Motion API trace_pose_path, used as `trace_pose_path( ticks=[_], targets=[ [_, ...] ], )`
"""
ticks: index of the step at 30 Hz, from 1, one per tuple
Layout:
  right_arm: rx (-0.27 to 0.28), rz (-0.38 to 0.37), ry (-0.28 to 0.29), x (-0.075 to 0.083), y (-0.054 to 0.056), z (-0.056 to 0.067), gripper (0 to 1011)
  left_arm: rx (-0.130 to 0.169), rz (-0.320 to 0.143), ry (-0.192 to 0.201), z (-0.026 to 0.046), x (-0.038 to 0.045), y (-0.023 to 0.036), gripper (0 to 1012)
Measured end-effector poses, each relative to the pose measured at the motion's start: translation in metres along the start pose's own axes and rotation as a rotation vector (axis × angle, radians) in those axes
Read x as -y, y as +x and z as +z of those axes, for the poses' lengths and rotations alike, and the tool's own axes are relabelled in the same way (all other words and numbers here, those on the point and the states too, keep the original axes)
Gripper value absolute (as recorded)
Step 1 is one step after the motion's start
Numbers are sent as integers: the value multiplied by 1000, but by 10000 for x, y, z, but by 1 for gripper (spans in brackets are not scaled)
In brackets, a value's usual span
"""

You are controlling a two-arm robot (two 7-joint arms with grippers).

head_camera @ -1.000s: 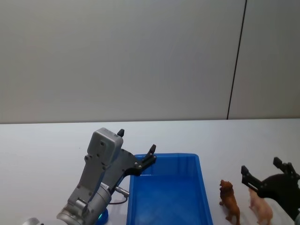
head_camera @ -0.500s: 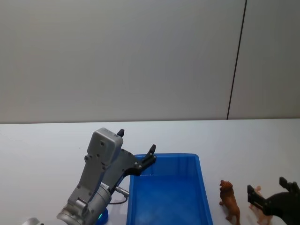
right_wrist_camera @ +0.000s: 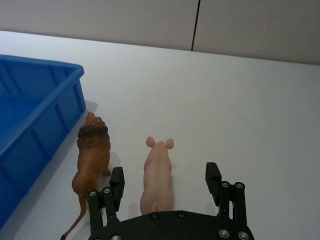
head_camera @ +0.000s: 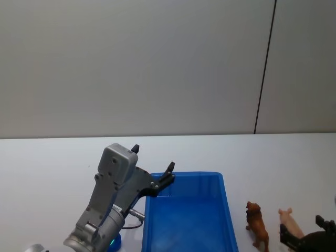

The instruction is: Pick up the two dolls from the table and place them into the box.

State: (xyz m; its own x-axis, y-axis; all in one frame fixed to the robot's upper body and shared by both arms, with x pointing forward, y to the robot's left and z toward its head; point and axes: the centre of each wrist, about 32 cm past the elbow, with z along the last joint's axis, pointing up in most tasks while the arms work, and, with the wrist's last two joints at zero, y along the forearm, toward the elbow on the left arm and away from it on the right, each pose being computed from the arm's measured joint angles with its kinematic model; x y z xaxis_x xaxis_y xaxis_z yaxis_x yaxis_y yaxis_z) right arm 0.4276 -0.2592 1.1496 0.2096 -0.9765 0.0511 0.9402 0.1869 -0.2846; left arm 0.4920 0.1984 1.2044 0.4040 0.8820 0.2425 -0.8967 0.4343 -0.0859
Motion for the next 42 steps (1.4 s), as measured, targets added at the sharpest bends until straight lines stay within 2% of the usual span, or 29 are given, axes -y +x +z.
trace_pose_path(
  ticks=[4, 8, 15, 17, 19, 20, 25, 35, 42],
  targets=[
    [-2, 0, -16, -14, -1, -52, 997, 0, 0, 0, 0, 0, 0, 1001],
    [-7, 6, -28, -36, -1, -109, 914, 0, 0, 0, 0, 0, 0, 1001],
    [-13, 13, -36, -69, 5, -167, 726, 0, 0, 0, 0, 0, 0, 1001],
    [-15, 15, -37, -80, 7, -184, 644, 0, 0, 0, 0, 0, 0, 1001],
    [-16, 16, -37, -86, 8, -191, 613, 0, 0, 0, 0, 0, 0, 1001],
    [-16, 17, -37, -90, 9, -199, 547, 0, 0, 0, 0, 0, 0, 1001],
    [-10, 17, -27, -99, 9, -204, 396, 0, 0, 0, 0, 0, 0, 1001],
    [18, 16, 30, -78, 4, -100, 380, 0, 0, 0, 0, 0, 0, 1001],
    [37, 40, 96, -58, -20, 54, 380, 0, 0, 0, 0, 0, 0, 1001]
  ],
)
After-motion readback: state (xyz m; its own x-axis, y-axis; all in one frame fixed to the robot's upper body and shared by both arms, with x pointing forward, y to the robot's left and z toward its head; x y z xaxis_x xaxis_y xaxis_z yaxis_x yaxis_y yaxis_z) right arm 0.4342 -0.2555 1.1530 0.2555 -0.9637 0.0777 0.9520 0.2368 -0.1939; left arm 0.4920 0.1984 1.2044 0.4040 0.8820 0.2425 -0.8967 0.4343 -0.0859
